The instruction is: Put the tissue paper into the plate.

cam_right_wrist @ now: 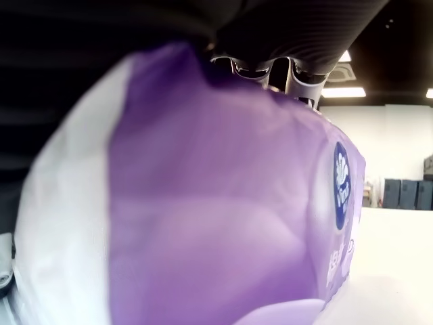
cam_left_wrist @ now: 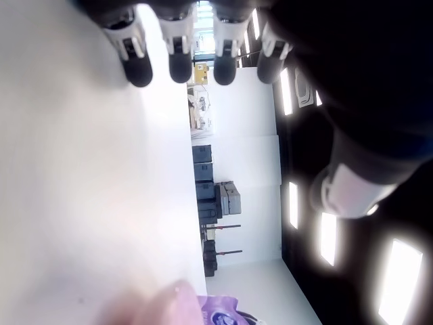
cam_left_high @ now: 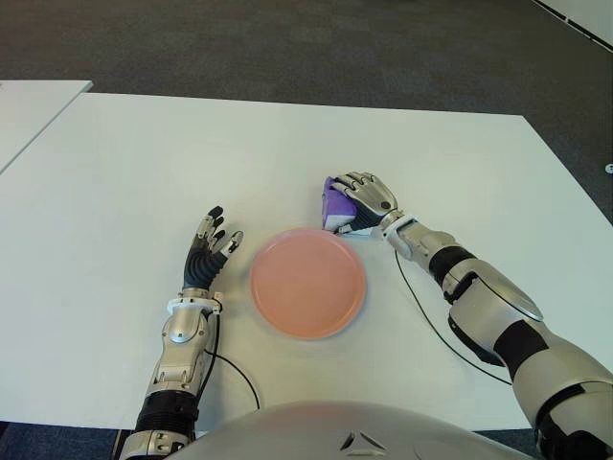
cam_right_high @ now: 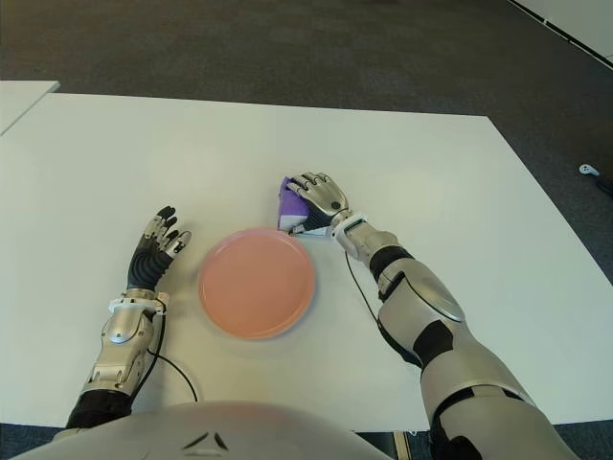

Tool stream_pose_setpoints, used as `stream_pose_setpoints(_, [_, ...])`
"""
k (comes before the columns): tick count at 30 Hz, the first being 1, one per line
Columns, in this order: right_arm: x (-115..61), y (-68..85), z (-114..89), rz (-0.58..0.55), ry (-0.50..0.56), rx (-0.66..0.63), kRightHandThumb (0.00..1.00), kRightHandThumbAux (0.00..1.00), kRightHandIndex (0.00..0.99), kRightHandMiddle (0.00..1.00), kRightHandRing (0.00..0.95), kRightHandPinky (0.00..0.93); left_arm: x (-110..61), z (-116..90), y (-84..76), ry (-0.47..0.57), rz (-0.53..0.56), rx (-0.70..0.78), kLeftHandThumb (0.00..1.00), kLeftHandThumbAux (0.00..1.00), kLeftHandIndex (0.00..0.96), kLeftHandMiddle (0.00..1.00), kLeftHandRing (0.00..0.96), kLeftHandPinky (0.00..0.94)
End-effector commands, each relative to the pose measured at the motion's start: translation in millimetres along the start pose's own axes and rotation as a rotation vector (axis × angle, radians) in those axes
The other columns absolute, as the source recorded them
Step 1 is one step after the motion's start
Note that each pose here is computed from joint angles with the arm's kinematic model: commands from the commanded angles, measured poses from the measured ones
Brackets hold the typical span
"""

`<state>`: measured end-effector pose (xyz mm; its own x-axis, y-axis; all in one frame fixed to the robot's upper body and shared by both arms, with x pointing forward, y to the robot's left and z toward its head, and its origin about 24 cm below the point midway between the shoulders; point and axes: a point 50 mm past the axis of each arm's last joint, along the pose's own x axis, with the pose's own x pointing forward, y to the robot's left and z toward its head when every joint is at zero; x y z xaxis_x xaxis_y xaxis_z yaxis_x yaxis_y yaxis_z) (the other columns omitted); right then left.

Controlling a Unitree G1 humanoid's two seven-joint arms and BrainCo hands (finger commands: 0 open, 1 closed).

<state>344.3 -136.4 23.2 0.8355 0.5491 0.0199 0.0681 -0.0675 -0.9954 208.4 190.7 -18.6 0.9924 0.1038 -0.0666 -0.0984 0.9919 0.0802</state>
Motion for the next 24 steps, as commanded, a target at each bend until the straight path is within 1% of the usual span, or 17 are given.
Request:
stream_pose_setpoints(1, [-63.6, 71.0, 8.6, 0.347, 0.058, 0.012, 0.712, 0.716, 0.440, 0.826, 0.825, 0.841, -20.3, -29.1, 0.5, 0.169, 0.008, -0.008, 0.153, 0.625, 0.000, 0.000, 0.000, 0.003])
stream_pose_setpoints(3, [-63.7, 71.1, 8.5, 0.347, 0.059, 0.014, 0.712, 0.716, 0.440, 0.833, 0.830, 0.849, -20.2, -29.1, 0.3, 0.170, 0.009, -0.009, 0.155, 0.626, 0.000, 0.000, 0.000, 0.003])
stream_pose_setpoints(11, [-64.8, 72.1, 9.3, 0.352, 0.077, 0.059, 0.711, 0.717, 0.440, 0.814, 0.801, 0.784, -19.5, -29.5, -0.9, 0.176, 0.009, -0.015, 0.158, 0.619, 0.000, 0.000, 0.000, 0.000])
stream_pose_setpoints(24, [-66.5, 73.1, 11.1, 0.348, 0.068, 0.074, 0.712, 0.717, 0.440, 0.799, 0.786, 0.771, -18.8, -29.6, -2.4, 0.175, 0.013, -0.016, 0.150, 0.621, 0.000, 0.000, 0.000, 0.000])
